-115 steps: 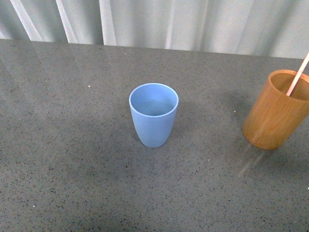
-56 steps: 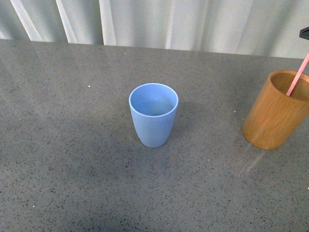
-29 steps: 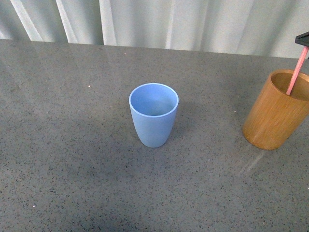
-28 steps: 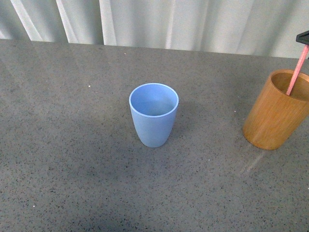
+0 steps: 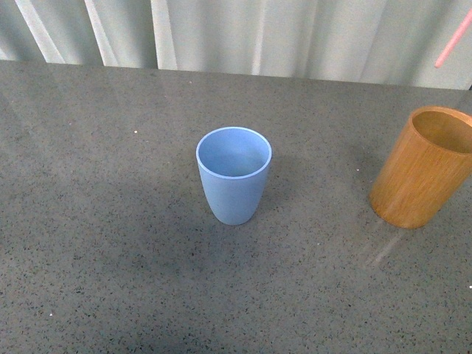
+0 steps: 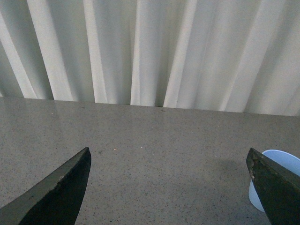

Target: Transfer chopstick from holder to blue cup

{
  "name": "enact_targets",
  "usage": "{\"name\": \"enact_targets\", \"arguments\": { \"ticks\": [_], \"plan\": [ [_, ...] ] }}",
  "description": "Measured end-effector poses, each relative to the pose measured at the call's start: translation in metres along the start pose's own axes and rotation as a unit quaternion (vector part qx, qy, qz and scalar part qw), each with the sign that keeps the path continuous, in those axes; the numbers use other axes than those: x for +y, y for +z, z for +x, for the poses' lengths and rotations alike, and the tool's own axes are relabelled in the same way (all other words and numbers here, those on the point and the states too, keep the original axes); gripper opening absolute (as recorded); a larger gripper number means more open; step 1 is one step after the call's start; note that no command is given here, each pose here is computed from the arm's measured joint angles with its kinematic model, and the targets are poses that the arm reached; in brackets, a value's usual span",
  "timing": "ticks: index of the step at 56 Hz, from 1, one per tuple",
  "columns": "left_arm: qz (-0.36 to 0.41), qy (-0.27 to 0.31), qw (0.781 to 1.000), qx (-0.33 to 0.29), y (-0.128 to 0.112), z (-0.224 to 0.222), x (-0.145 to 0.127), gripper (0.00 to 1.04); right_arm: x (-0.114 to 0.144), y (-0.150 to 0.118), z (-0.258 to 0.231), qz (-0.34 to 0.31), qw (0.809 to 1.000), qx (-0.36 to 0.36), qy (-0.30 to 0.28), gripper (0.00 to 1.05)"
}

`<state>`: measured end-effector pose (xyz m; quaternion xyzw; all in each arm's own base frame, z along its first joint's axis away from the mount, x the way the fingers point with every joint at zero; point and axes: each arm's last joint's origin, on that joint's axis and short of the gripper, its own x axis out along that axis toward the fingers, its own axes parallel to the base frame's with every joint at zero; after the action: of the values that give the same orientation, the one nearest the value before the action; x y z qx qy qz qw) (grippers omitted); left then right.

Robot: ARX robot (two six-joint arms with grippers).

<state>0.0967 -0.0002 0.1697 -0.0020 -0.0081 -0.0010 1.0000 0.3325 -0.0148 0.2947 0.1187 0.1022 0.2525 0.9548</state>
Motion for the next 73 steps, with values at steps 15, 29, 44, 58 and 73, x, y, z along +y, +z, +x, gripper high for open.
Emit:
{"name": "enact_targets", "arguments": {
  "ticks": [15, 29, 44, 58, 73],
  "plan": [
    [0.000, 0.000, 1.000, 0.000, 0.000, 0.000, 0.000, 0.98, 0.074, -0.040, 0.053, -0.001, 0.997, 0.040, 0.073, 0.03],
    [0.000, 0.000, 1.000, 0.000, 0.000, 0.000, 0.000, 0.98, 0.105, -0.075, 0.102, 0.008, 0.992, 0.086, 0.088, 0.03],
    [0.000, 0.000, 1.000, 0.000, 0.000, 0.000, 0.000, 0.98, 0.114, -0.098, 0.119, -0.005, 0.989, 0.119, 0.085, 0.03],
    [0.000, 0.000, 1.000, 0.000, 0.000, 0.000, 0.000, 0.98, 0.117, -0.113, 0.119, -0.016, 0.987, 0.138, 0.075, 0.42],
    [0.000, 0.000, 1.000, 0.000, 0.000, 0.000, 0.000, 0.98, 0.101, -0.101, 0.082, -0.070, 0.994, 0.000, -0.083, 0.65]
  ]
}}
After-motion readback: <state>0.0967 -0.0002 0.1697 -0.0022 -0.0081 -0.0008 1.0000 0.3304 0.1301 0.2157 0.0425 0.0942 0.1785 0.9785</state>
